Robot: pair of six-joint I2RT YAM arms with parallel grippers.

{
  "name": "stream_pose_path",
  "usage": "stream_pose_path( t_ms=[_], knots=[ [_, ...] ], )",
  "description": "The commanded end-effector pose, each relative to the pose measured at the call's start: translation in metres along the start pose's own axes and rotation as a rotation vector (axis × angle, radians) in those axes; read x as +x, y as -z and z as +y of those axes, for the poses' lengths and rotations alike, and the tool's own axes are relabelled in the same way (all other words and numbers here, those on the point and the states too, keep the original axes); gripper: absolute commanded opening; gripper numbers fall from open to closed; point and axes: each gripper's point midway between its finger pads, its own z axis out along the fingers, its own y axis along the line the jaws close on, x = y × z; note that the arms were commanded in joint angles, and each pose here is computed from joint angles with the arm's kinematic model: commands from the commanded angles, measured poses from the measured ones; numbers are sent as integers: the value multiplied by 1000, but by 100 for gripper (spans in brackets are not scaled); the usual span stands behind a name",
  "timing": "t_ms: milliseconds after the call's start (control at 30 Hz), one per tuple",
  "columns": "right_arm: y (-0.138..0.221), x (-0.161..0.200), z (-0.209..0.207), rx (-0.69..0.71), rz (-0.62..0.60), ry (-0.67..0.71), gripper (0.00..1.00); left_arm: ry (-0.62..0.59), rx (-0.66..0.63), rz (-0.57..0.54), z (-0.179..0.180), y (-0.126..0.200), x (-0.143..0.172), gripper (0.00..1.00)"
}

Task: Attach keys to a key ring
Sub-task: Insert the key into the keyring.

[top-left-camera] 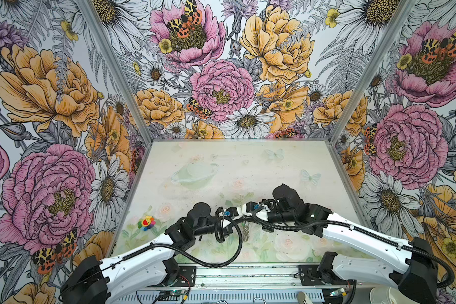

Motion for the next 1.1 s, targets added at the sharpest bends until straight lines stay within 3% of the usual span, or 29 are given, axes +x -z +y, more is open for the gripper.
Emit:
stream_pose_path(
  t_ms=[0, 167, 333, 467, 667, 767, 967, 1067],
  knots=[
    [2, -16, 0, -11, -35, 27, 10, -33, 21, -59, -3, 3, -22, 0],
    [1, -17, 1, -17, -37, 25, 0, -30, 19, -60, -3, 3, -22, 0],
    [9, -25, -7, 30, -76, 22, 0, -29, 6, -62, -1, 3, -22, 3],
    [27, -47, -10, 62, -211, 21, 0, -28, -8, -96, 0, 8, -26, 11],
    [34, -69, -3, 30, -409, 5, 0, -32, -10, -152, -2, 15, -34, 13],
    [34, -74, -1, 22, -483, 2, 0, -32, -14, -165, -2, 17, -36, 13],
    [34, -73, -1, 37, -518, 17, 0, -32, -18, -177, -2, 19, -38, 12],
    [32, -68, -2, 50, -496, 14, 0, -32, -26, -176, -1, 19, -37, 4]
  ],
)
